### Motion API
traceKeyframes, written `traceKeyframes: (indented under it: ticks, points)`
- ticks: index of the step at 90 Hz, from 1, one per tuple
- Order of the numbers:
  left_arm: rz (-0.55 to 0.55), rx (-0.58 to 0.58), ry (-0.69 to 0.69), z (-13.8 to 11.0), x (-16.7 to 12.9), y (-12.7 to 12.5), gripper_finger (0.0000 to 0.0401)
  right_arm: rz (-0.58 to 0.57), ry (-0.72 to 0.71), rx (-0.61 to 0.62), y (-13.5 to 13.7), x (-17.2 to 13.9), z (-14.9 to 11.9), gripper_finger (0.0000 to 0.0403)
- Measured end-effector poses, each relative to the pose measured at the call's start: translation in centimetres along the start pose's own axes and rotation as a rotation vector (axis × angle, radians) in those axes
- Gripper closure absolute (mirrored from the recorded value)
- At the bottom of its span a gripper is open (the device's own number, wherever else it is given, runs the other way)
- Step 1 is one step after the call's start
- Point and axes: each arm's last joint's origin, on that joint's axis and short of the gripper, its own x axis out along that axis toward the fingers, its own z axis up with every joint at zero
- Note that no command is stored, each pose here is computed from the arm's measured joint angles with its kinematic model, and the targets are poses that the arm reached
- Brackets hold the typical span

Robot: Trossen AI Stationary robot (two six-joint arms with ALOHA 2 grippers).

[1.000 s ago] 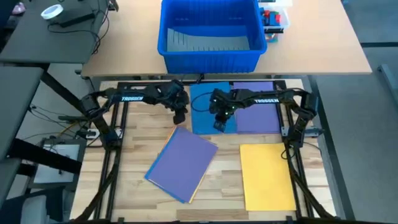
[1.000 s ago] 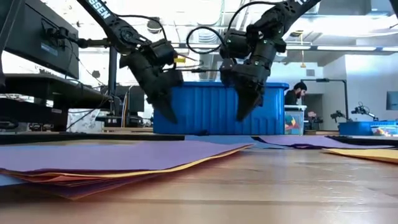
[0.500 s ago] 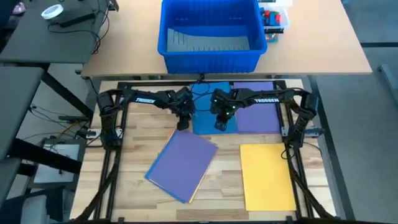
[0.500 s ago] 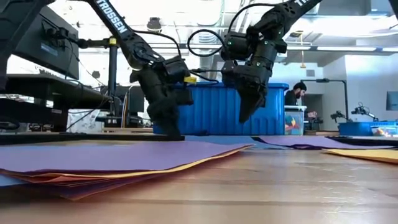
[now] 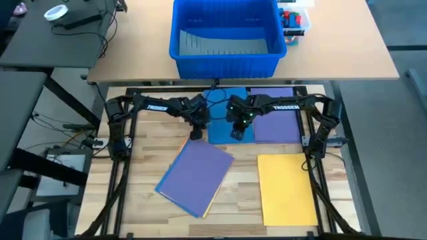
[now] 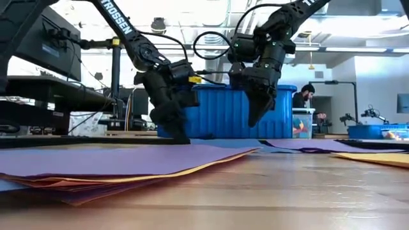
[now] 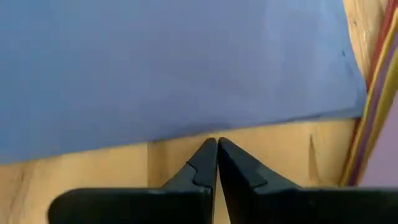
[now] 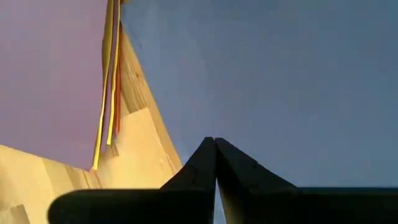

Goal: Organize paper
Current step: Stack the blue paper on top of the other blue paper

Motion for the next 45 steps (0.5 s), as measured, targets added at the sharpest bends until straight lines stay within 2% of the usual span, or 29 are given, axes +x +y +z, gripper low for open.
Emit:
traceKeyframes:
  ticks: [12,26,45]
  points:
    - [0.008,-0.07,0.015,-0.1,-3.1,-0.4,0.0401,-0.002,-0.018,0.019,-0.3,0.1,0.1,0.0403]
    - [0.03,-0.134,0.013,-0.7,-7.0,-0.2,0.0401,-0.007,-0.081,0.108,-1.7,1.2,0.2,0.0403]
    - [0.078,-0.175,-0.042,-1.3,-10.7,0.3,0.0401,-0.02,0.034,0.161,-2.8,4.6,-0.9,0.0403]
